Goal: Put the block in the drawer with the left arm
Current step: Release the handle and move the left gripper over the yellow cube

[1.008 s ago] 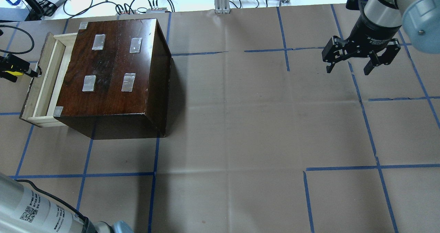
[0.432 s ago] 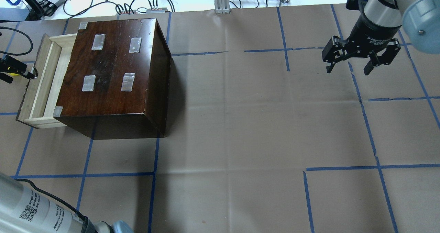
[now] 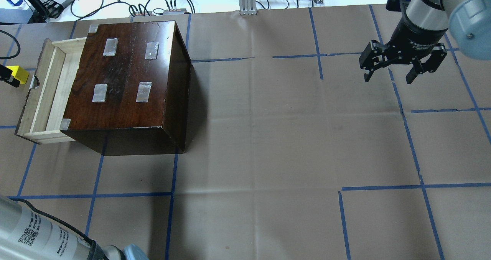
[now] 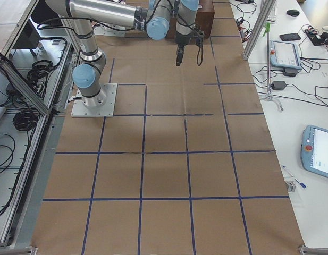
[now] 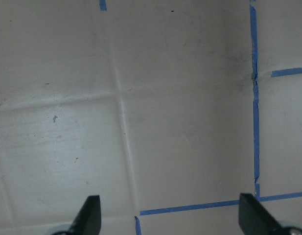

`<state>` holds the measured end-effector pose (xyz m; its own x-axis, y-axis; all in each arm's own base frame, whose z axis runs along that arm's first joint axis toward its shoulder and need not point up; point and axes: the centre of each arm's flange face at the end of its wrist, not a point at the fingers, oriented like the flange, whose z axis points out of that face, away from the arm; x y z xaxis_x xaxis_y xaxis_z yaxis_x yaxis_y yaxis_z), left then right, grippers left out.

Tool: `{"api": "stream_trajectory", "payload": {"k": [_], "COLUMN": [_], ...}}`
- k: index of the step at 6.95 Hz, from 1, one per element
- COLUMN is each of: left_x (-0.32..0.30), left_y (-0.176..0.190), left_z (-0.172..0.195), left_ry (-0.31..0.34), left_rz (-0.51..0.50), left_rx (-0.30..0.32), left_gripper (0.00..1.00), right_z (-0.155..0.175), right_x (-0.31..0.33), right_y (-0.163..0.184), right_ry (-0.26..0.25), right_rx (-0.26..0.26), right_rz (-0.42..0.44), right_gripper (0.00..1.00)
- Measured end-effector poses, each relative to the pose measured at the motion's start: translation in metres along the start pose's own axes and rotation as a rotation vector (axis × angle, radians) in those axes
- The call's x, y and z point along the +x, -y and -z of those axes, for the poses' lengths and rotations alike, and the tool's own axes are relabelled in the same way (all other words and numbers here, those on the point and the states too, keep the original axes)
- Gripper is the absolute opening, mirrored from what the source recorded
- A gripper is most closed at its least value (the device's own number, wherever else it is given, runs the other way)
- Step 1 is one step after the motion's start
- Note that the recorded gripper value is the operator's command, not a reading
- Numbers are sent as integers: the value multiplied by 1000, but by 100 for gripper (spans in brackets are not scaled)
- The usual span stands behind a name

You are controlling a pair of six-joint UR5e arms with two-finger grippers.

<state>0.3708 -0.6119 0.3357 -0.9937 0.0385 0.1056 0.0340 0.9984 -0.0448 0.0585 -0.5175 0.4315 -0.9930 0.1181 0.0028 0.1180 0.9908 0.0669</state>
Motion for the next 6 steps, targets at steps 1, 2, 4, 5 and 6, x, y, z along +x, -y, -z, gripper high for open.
{"api": "stream_trajectory", "payload": {"k": [1,2,4,5,6], "left_x": [-4,-9,-30,-48,-70], "left_y": [5,13,35,50,67], "left_z": [14,24,29,26,15], "left_ry": [21,40,71,95,120], "left_rz": [-1,-3,-8,-12,-14], "left_rx": [19,37,69,74,70], "left_gripper": [99,99,99,99,99], "right_z": [0,0,0,0,0], "right_x": [0,0,0,0,0], "right_y": [0,0,0,0,0], "right_ry": [0,0,0,0,0], "right_rx": [0,0,0,0,0], "right_rz": [0,0,0,0,1], "right_gripper": [100,100,100,100,100]}}
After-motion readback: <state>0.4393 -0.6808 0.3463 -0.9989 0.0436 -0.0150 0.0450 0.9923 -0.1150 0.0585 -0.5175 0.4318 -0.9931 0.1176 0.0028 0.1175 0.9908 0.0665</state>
